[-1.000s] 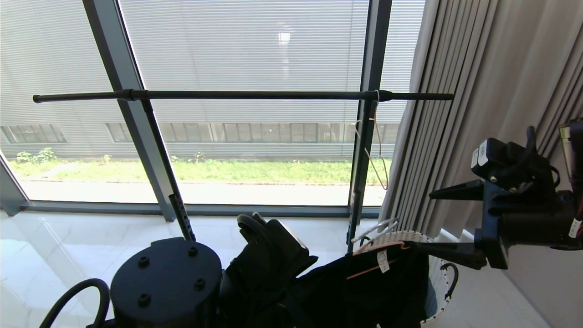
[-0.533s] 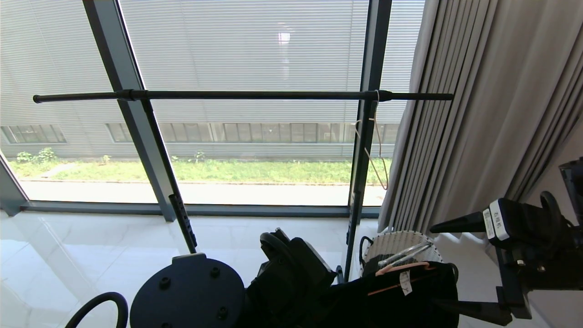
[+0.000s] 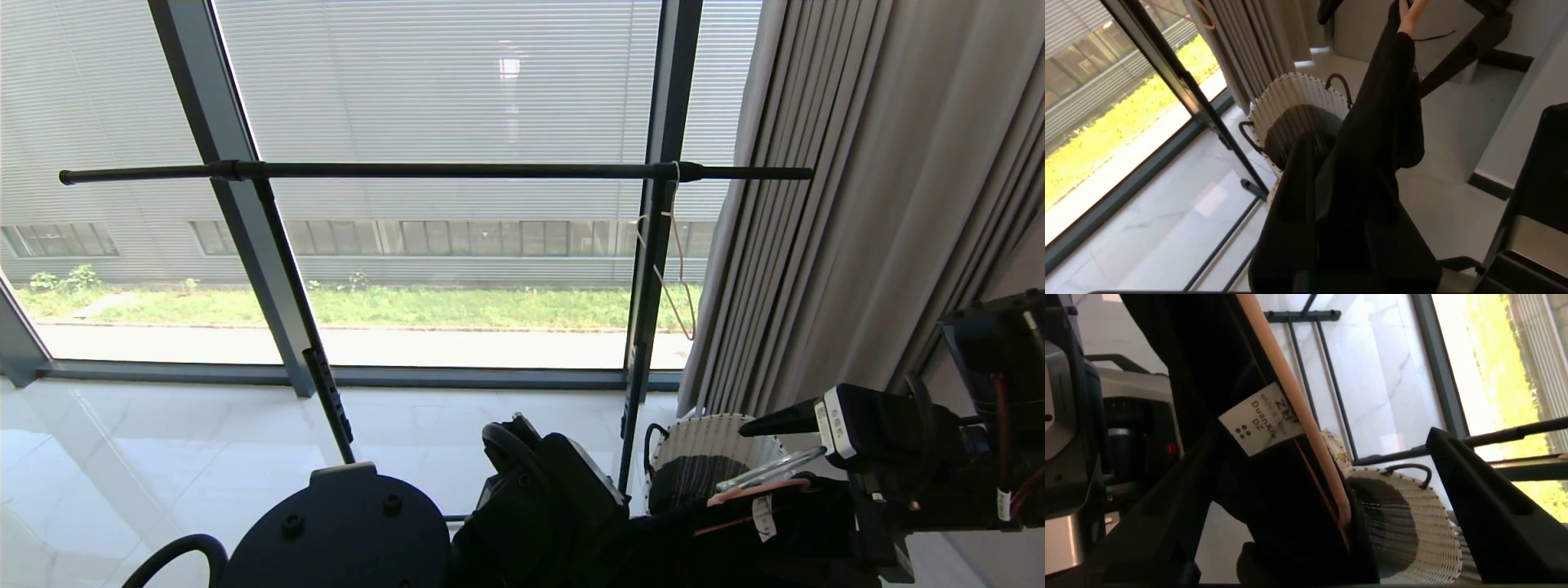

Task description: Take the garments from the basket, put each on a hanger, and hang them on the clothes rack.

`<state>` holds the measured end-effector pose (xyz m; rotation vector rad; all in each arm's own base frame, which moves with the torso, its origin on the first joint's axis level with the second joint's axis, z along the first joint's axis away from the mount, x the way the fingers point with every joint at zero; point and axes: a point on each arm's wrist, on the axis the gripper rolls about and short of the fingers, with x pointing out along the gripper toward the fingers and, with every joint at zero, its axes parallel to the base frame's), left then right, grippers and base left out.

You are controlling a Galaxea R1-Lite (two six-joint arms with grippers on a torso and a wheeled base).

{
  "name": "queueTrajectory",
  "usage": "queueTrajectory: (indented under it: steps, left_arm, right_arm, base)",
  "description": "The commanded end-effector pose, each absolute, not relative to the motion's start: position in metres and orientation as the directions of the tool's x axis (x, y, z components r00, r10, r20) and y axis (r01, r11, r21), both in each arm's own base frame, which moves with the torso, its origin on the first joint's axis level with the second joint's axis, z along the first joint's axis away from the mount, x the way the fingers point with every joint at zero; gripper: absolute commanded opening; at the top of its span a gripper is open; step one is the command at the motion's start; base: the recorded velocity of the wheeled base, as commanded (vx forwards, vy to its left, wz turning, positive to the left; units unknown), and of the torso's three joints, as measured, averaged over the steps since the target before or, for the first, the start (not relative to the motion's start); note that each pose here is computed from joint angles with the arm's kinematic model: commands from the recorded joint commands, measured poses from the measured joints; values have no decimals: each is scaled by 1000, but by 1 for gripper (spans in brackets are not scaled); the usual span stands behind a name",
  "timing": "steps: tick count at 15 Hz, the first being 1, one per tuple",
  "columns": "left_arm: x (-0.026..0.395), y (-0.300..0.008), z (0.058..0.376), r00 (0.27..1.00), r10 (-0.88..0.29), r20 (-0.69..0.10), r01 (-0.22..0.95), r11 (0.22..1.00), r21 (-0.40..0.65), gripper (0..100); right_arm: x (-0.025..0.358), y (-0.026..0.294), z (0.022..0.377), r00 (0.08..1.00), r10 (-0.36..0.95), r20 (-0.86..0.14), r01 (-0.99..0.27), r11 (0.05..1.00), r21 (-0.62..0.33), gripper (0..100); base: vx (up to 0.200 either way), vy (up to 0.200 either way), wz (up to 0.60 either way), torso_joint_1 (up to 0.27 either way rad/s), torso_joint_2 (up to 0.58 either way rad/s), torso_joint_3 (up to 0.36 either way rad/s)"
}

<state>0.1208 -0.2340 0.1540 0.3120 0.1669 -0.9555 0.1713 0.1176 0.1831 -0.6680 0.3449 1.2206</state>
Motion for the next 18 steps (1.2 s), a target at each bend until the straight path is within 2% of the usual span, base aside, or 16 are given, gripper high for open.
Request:
queueTrajectory:
  steps: [1,5,6,16,17,18]
  left_arm:
    - [121,-234,155,570,-775,-273,822,538,188,0]
    - [121,-234,155,570,-776,-270,821,539,187,0]
    - [120,-234,155,569,-777,-270,822,537,187,0]
    - [116,-236,155,557,-785,-270,830,524,188,0]
    - [116,-236,155,557,-785,-270,830,525,187,100]
    - [116,-236,155,558,-784,-270,830,526,187,100]
  right_arm:
    - [176,124,175,298,740,-603,-950,169,-262,100]
    - [178,125,172,292,735,-612,-953,169,-253,100]
    - [178,125,172,291,736,-611,-953,168,-252,0]
    - [174,122,180,318,750,-580,-942,177,-286,0]
    - [174,122,183,329,757,-564,-935,180,-304,0]
    - [174,122,186,342,766,-544,-928,184,-325,0]
  base:
    - [0,0,0,0,0,0]
    - [0,0,0,0,0,0]
    - [0,0,0,0,0,0]
    - [0,0,0,0,0,0]
    - [0,0,0,0,0,0]
    - [0,0,0,0,0,0]
